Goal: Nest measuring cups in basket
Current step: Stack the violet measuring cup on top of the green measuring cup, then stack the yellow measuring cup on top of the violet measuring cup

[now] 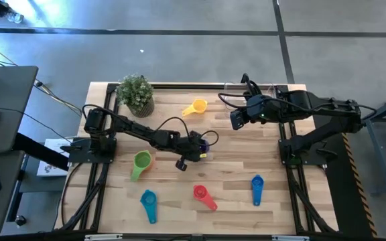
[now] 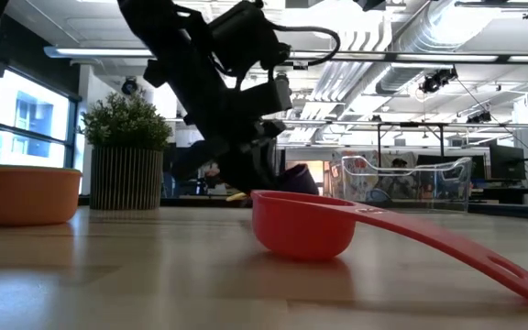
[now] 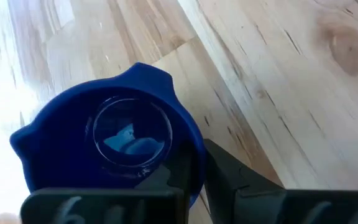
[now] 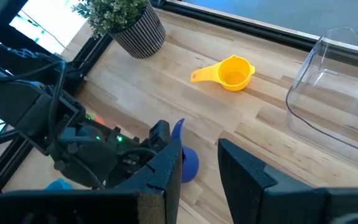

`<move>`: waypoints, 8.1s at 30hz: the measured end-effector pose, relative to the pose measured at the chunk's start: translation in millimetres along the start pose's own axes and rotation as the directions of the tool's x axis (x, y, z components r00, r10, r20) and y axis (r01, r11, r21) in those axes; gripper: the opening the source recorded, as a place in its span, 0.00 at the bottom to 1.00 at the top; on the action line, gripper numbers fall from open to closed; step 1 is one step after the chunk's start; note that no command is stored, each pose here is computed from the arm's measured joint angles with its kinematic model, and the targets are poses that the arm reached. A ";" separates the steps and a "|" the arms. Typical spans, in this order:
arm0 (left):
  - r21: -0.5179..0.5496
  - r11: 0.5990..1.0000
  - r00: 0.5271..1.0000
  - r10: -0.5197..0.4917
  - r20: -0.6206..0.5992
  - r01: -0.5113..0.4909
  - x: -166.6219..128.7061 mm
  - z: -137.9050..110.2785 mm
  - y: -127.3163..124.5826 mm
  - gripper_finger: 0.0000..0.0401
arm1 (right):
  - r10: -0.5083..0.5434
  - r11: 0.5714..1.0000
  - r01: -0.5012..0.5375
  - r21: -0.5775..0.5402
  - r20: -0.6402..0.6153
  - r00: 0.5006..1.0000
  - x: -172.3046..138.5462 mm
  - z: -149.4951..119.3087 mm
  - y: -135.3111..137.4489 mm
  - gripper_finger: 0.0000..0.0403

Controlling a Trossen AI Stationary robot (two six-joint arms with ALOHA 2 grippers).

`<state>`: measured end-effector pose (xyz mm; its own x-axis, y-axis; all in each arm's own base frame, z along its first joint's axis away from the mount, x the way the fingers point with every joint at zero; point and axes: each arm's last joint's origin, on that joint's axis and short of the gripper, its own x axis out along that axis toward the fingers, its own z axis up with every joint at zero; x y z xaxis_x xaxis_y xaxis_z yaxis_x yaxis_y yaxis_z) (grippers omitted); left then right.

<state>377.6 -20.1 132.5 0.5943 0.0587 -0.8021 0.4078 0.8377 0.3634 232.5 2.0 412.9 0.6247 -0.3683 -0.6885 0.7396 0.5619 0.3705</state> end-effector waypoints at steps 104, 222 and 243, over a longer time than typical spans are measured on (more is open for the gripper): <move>-0.819 -0.222 0.848 -0.151 -0.507 -0.529 -173.3 -10.6 -70.9 0.01 | -0.022 0.966 -0.004 -0.258 -0.098 0.995 8.4 12.5 -16.5 0.24; -0.925 0.056 0.927 0.037 -0.374 -0.376 -178.0 -27.9 13.7 0.17 | -0.036 0.991 0.012 -0.133 -0.178 0.983 7.4 7.5 -20.2 0.24; -0.909 0.415 0.977 0.208 0.051 -0.041 -174.9 -43.4 107.9 0.24 | -0.106 0.985 0.117 0.125 -0.085 0.991 7.7 10.2 -22.3 0.24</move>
<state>287.6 83.6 291.4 0.7004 0.2037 -0.6841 -0.4853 0.8387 -0.2472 223.4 -20.9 405.8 0.5188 -0.3615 -0.7747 0.8329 0.4178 0.3628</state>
